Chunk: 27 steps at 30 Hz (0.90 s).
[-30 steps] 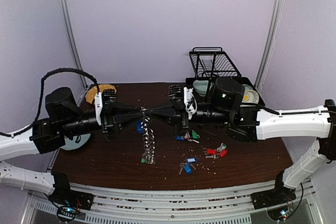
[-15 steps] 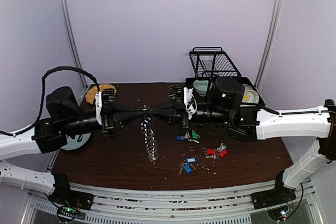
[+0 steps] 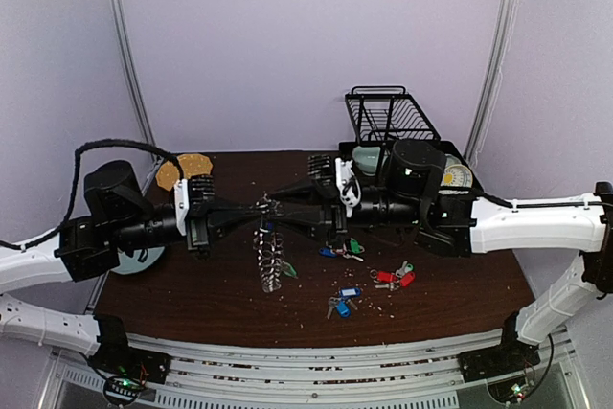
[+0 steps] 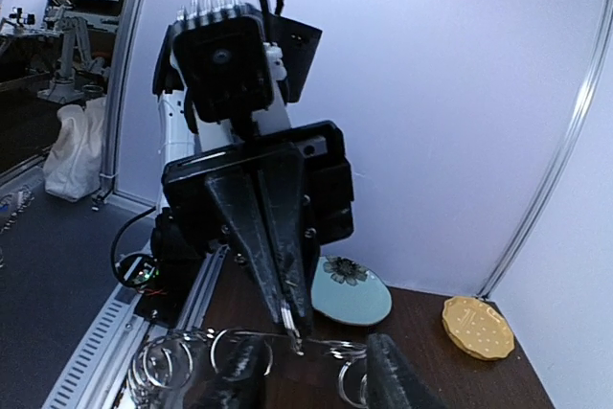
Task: Put the keys on the keyring
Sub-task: Adjust the keyring on the key storage ring.
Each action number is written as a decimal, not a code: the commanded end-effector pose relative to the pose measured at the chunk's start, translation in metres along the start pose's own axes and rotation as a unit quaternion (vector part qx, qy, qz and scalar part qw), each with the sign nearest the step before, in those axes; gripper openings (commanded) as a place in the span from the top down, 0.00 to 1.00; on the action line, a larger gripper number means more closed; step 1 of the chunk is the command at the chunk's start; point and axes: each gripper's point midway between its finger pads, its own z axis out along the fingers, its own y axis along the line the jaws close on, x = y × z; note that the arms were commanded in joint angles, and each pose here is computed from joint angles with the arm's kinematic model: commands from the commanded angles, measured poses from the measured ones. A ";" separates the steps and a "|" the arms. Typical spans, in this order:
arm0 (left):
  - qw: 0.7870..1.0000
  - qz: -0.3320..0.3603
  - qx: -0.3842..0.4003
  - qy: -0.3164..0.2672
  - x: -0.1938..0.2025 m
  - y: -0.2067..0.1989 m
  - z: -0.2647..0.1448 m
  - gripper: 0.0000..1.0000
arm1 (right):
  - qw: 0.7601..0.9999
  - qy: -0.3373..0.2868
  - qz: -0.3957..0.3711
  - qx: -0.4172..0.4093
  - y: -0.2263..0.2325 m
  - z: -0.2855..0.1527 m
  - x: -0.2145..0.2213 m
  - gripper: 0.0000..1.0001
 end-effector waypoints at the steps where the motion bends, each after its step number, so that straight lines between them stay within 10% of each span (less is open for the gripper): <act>1: 0.987 0.152 0.006 0.059 0.012 0.000 -0.009 1.00 | 0.994 0.020 0.103 0.004 -0.026 -0.028 -0.007 0.57; 7: 0.963 0.248 0.027 0.098 0.021 -0.003 -0.017 1.00 | 0.936 0.146 0.296 0.124 -0.058 -0.067 0.059 0.52; 16: 0.939 0.333 0.057 0.062 0.007 -0.031 -0.026 1.00 | 0.761 0.346 0.438 0.331 -0.040 -0.150 0.189 0.64; 27: 0.934 0.349 0.069 0.021 -0.014 -0.044 -0.042 1.00 | 0.771 0.368 0.461 0.240 -0.001 -0.128 0.208 0.64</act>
